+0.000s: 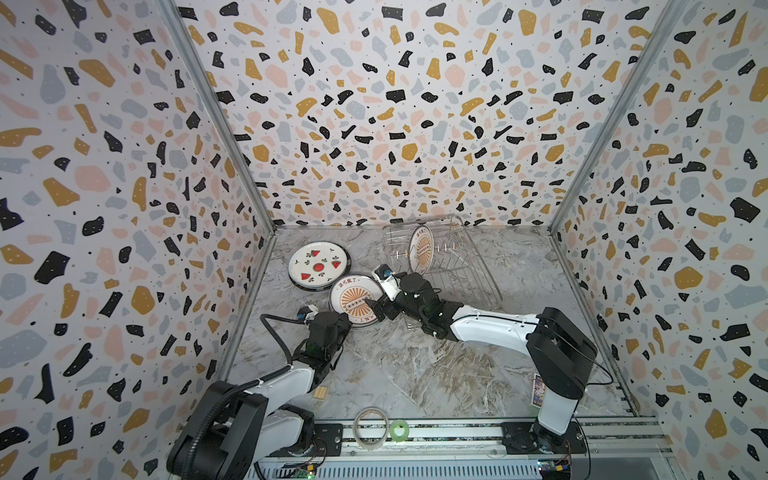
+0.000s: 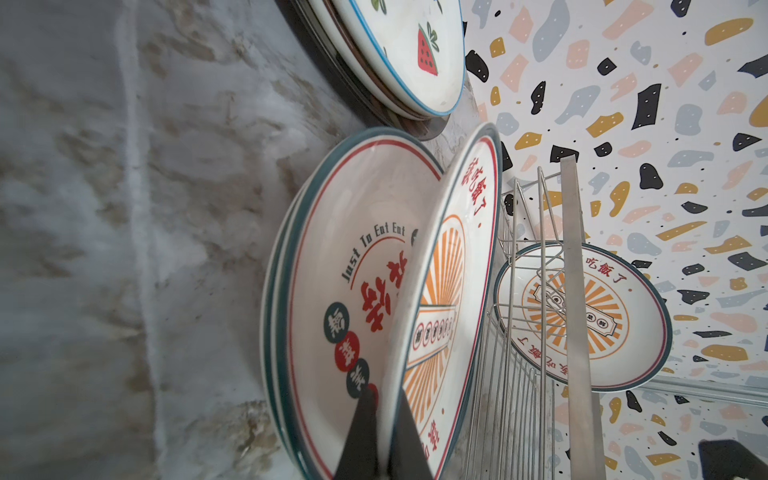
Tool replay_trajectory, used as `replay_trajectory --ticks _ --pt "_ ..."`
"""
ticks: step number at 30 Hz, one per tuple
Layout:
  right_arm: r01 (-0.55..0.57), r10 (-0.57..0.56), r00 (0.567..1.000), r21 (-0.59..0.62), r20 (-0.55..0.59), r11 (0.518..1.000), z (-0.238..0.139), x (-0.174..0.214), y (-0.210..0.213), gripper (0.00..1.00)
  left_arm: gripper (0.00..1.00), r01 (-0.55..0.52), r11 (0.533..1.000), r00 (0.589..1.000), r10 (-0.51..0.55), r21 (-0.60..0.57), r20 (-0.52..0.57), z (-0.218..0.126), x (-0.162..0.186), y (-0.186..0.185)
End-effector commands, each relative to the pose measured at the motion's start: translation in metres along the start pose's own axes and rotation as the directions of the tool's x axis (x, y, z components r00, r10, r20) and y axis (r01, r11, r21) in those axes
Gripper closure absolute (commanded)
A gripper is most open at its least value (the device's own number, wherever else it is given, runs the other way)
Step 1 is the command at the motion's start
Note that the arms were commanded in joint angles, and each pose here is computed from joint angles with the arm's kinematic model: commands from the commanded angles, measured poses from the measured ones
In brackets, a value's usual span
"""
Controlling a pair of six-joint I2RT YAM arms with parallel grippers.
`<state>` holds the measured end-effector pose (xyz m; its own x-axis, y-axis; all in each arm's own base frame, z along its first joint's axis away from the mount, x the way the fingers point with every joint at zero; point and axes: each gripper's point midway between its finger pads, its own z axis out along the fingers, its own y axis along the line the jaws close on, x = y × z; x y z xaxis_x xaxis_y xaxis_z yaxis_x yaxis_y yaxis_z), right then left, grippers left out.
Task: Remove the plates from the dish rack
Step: 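Lower the plate onto the sunburst stack with the left gripper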
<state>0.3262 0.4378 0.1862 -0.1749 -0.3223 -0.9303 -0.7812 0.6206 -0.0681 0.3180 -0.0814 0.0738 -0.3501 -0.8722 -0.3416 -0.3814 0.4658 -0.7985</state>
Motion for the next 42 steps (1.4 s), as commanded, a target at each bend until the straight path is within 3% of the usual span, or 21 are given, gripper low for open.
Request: replay_trajectory --ticks 1,11,14,17,28,33,42 --pt "0.003 -0.003 0.999 -0.002 0.034 1.0 0.0 -0.016 0.001 0.01 1.0 0.009 0.998 0.999 -0.012 0.063 0.048 0.003 -0.014 -0.024" --pt "0.026 -0.025 1.0 0.048 -0.008 0.999 0.009 -0.01 -0.002 0.01 1.0 0.002 0.999 1.0 -0.004 0.043 0.026 0.012 -0.008 -0.019" --pt "0.03 -0.03 1.0 0.056 -0.007 0.998 0.008 -0.01 -0.001 0.01 0.95 0.002 0.999 1.0 -0.003 0.045 0.029 0.012 -0.008 -0.019" --pt "0.03 -0.029 1.0 0.055 -0.003 0.998 0.007 -0.01 -0.001 0.01 0.8 0.0 0.999 0.999 -0.002 0.049 0.034 0.012 -0.009 -0.02" --pt "0.026 -0.027 1.0 0.064 0.015 0.998 0.0 -0.011 -0.003 0.01 0.67 -0.006 1.0 0.997 0.004 0.026 0.075 0.009 -0.016 -0.015" --pt "0.024 -0.026 0.999 0.064 0.02 0.998 -0.001 -0.012 -0.003 0.01 0.56 -0.017 1.0 0.992 0.017 -0.002 0.123 0.008 -0.025 -0.011" --pt "0.031 -0.032 0.999 0.074 0.014 0.997 0.0 -0.01 -0.004 0.01 0.56 -0.035 0.999 0.989 0.038 -0.028 0.143 0.01 -0.029 -0.008"
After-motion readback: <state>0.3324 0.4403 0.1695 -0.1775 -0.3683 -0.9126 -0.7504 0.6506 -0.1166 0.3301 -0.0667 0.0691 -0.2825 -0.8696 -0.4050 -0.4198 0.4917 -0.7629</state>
